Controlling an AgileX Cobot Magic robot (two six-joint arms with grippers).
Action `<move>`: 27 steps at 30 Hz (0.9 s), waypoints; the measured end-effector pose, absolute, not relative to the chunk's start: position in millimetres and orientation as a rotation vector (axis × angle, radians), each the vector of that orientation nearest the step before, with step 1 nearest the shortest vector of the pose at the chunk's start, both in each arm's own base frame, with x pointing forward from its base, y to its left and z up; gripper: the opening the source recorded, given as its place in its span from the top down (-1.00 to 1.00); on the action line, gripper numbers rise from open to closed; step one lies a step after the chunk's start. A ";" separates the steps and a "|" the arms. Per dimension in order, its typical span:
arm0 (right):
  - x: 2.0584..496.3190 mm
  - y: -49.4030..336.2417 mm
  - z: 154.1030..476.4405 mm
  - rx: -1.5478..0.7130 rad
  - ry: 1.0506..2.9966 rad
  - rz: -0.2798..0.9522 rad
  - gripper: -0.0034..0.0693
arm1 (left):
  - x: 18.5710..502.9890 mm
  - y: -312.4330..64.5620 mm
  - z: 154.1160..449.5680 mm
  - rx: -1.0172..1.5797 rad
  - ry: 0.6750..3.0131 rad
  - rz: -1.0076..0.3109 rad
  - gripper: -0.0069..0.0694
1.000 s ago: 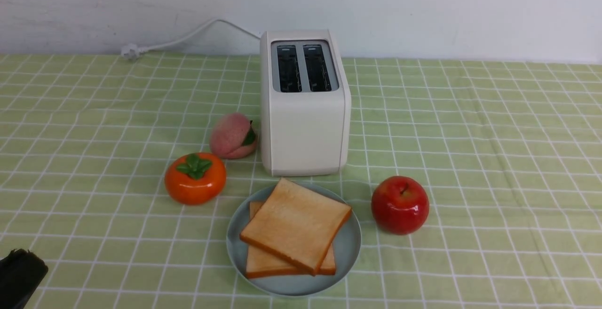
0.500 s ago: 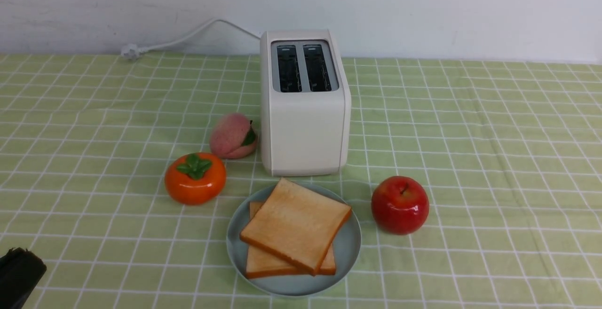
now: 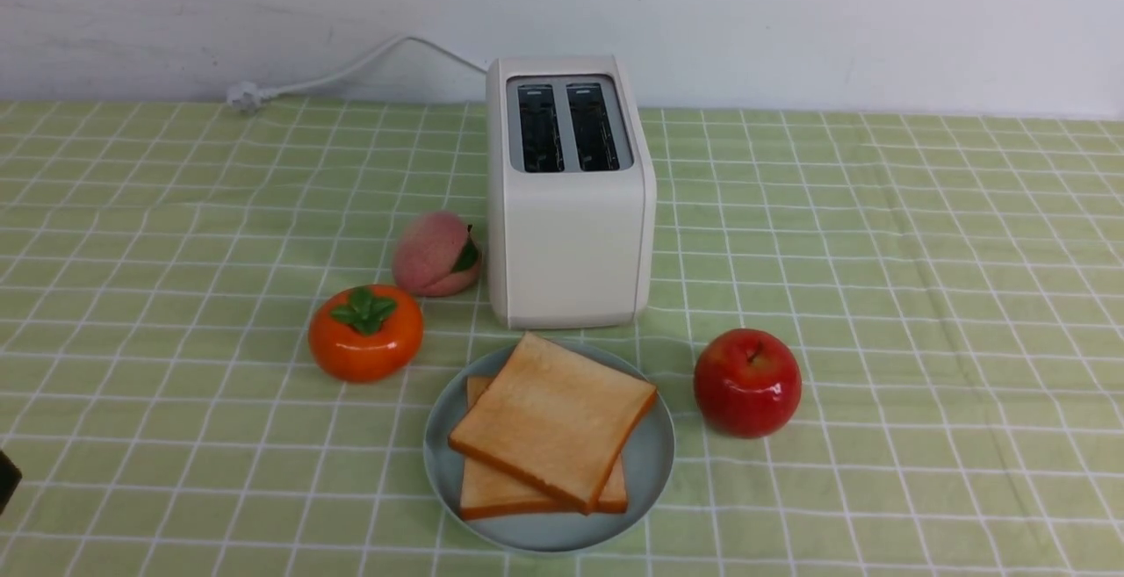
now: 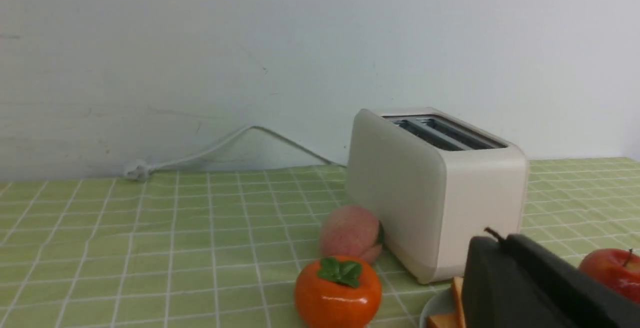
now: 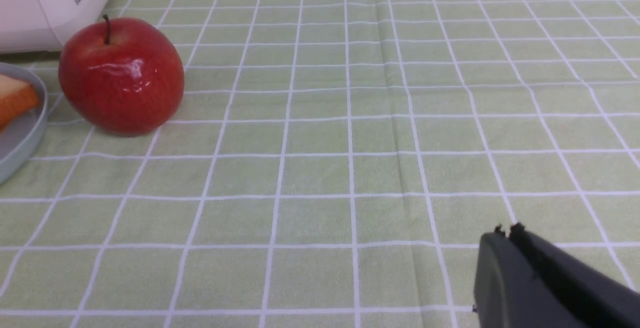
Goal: Take toasted bread from bread machine on green coffee tablecloth place on plate.
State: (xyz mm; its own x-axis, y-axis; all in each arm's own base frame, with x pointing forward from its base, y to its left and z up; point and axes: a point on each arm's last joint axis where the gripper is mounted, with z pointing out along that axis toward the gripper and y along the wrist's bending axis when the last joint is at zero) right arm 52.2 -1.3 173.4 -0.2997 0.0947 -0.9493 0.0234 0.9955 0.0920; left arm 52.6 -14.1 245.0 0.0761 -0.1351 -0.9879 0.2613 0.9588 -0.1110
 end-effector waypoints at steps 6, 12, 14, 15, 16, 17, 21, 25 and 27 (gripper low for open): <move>52.2 -1.3 173.4 0.085 1.875 0.070 0.89 | 58.6 -12.1 209.9 0.020 1.586 -0.295 0.85; 52.2 -1.3 173.4 0.085 1.875 0.070 0.87 | 55.7 -8.0 187.5 -0.067 1.696 -0.260 0.85; 52.2 -1.3 173.4 0.085 1.875 0.070 0.86 | 54.5 -6.8 179.8 -0.101 1.779 -0.236 0.85; 52.2 -1.3 173.3 0.085 1.876 0.070 0.86 | 54.3 -6.6 178.9 -0.105 1.788 -0.234 0.85; 52.2 -1.3 173.3 0.085 1.876 0.070 0.85 | 53.6 -6.1 175.6 -0.121 1.825 -0.227 0.85; 52.2 -1.3 173.3 0.085 1.876 0.070 0.85 | 52.5 -5.6 170.7 -0.144 1.872 -0.221 0.85; 52.2 -1.3 173.3 0.085 1.876 0.070 0.84 | 52.0 -5.7 168.8 -0.172 1.891 -0.240 0.85; 52.2 -1.3 173.3 0.085 1.876 0.070 0.82 | 52.0 -5.8 168.9 -0.203 1.890 -0.260 0.85; 52.2 -1.3 173.3 0.085 1.876 0.070 0.82 | 52.0 -5.8 168.9 -0.208 1.889 -0.263 0.85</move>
State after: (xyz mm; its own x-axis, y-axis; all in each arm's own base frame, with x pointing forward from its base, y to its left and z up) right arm 52.2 -1.3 173.3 -0.3007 0.0947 -0.9490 0.0237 0.9955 0.0919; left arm 52.0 -5.8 168.9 -0.3255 -0.2719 -0.9056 -0.0141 0.9590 -0.2829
